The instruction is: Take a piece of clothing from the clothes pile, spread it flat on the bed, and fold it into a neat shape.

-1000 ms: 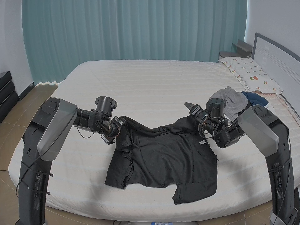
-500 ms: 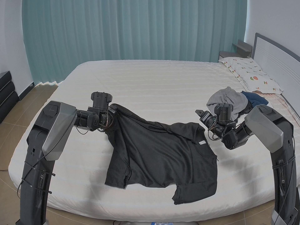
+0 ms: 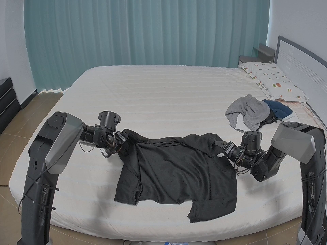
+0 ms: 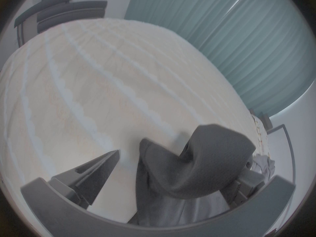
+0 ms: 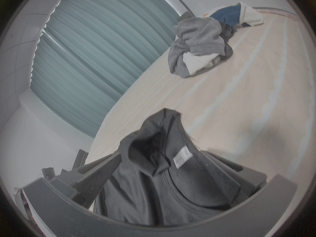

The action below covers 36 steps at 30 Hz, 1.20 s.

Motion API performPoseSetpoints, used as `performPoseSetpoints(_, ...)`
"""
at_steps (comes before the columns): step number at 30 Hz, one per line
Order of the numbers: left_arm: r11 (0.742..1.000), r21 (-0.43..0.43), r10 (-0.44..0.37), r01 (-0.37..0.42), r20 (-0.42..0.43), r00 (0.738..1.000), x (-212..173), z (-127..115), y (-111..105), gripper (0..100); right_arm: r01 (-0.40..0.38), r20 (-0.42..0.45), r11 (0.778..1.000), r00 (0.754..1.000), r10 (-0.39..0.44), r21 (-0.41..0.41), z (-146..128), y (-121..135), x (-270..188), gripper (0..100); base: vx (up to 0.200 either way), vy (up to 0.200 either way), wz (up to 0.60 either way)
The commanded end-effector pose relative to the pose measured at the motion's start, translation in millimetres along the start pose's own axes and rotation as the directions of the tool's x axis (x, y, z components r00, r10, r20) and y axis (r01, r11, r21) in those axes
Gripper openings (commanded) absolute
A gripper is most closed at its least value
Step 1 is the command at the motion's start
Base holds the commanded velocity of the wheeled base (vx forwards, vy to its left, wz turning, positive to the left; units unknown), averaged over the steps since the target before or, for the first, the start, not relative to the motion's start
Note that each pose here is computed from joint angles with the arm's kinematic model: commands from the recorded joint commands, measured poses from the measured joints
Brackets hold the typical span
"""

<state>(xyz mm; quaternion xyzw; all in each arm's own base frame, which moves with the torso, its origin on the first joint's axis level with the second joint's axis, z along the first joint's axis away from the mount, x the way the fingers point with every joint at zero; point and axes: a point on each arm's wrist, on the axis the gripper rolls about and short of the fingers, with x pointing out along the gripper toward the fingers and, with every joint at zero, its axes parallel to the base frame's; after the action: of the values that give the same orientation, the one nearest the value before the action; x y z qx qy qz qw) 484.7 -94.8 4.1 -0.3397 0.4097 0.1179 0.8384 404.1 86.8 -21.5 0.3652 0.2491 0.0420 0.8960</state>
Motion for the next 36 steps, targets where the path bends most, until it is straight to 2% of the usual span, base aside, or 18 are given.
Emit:
performPoseSetpoints(1,1.0,0.022,0.008,-0.006,-0.092,0.996,-35,6,10,100,-0.019,-0.025,1.0,1.0,0.019,0.01,4,2,-25,100,0.0,0.0,0.0)
performPoseSetpoints(3,0.999,0.049,0.016,-0.01,-0.126,0.992,-42,5,18,100,-0.036,-0.012,0.999,0.999,0.037,0.034,9,7,-28,100,0.0,0.0,0.0)
performPoseSetpoints(6,0.999,0.044,0.006,0.001,-0.157,0.988,-54,5,25,100,-0.051,-0.006,0.998,0.999,0.051,0.048,12,13,-26,100,0.0,0.0,0.0)
performPoseSetpoints(7,0.999,0.033,-0.017,0.024,-0.21,0.978,-63,2,29,100,-0.063,-0.004,0.997,0.998,0.063,0.042,11,20,-21,100,0.0,0.0,0.0)
performPoseSetpoints(9,0.999,0.023,-0.028,0.035,-0.257,0.966,-68,-4,34,100,-0.059,-0.026,0.998,0.998,0.06,0.036,4,25,-15,100,0.0,0.0,0.0)
performPoseSetpoints(14,1.0,-0.001,-0.016,0.017,-0.297,0.955,-77,-9,46,100,-0.067,-0.027,0.998,0.997,0.067,0.018,-8,34,11,100,0.0,0.0,0.0)
performPoseSetpoints(18,0.998,-0.027,-0.06,0.054,-0.345,0.937,-96,-11,53,100,-0.059,-0.044,0.998,0.997,0.059,0.005,-12,46,26,100,0.0,0.0,0.0)
performPoseSetpoints(24,0.997,-0.064,-0.065,0.046,-0.357,0.932,-123,-23,61,100,-0.057,-0.049,0.998,0.997,0.057,-0.003,-14,51,48,100,0.0,0.0,0.0)
performPoseSetpoints(27,0.992,-0.105,-0.105,0.075,-0.326,0.939,-126,-27,64,100,-0.047,-0.056,0.999,0.997,0.047,-0.011,-14,51,56,100,0.0,0.0,0.0)
performPoseSetpoints(30,0.988,-0.122,-0.129,0.096,-0.3,0.945,-120,-32,66,100,-0.035,-0.056,0.998,0.998,0.032,-0.051,-10,49,67,100,0.0,0.0,0.0)
performPoseSetpoints(31,0.986,-0.132,-0.137,0.102,-0.295,0.946,-120,-33,67,100,-0.026,-0.058,0.997,0.998,0.022,-0.068,-11,47,71,0,0.0,0.0,0.0)
performPoseSetpoints(33,0.986,-0.132,-0.137,0.102,-0.295,0.946,-120,-33,67,100,-0.026,-0.058,0.997,0.998,0.022,-0.068,-11,47,71,0,0.0,0.0,0.0)
performPoseSetpoints(36,0.984,-0.139,-0.15,0.113,-0.295,0.944,-118,-36,66,100,-0.045,-0.009,0.995,0.999,0.044,-0.084,-1,50,83,0,0.0,0.0,0.0)
